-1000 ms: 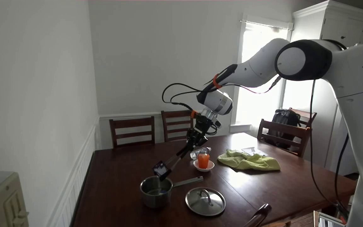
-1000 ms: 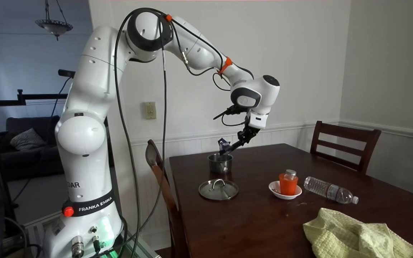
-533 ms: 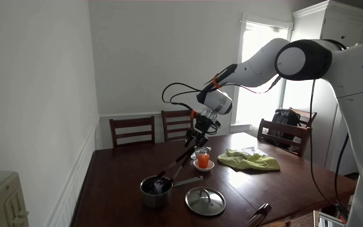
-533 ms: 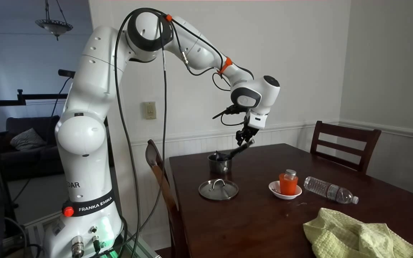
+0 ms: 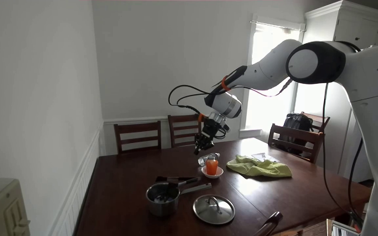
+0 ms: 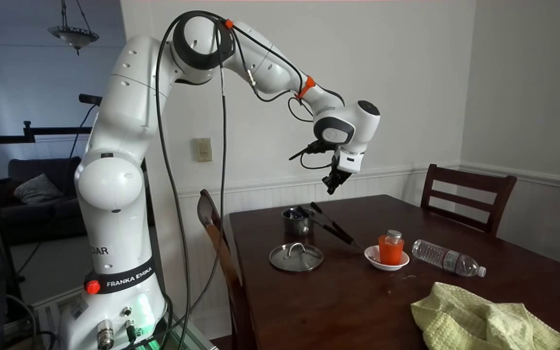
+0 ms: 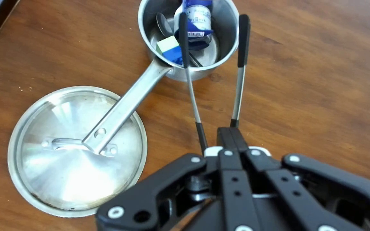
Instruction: Pick up the clamp tong and use it to move the object between the clamps into the pot
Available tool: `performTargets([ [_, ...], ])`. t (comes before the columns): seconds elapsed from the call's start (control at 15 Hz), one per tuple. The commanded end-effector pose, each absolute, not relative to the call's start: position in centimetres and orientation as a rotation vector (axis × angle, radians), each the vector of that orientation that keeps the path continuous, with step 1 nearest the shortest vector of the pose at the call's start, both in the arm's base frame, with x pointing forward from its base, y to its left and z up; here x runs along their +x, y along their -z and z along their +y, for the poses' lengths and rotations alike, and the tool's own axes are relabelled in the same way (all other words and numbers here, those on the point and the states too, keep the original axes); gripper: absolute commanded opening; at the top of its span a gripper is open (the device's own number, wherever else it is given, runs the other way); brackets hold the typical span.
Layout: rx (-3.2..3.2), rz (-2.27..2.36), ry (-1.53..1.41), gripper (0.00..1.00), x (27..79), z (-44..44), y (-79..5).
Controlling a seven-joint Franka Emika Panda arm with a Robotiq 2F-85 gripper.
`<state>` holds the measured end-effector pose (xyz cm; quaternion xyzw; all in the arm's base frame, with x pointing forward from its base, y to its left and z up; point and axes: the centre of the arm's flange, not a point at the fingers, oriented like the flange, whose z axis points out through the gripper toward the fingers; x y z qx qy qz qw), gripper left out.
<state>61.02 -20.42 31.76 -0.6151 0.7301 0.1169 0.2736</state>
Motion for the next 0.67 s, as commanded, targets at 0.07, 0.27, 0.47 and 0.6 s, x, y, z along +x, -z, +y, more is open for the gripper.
performTargets([
  [0.07, -1.719, 1.971, -0.308, 0.00, 61.3, -21.0, -32.5],
  [0.27, -1.901, 1.920, -0.291, 0.33, 59.9, -21.6, -33.0],
  [0.47, -2.093, 1.745, -0.282, 0.54, 57.9, -21.2, -33.8],
  [0.6, -2.014, 1.826, -0.283, 0.43, 59.8, -21.1, -32.6],
])
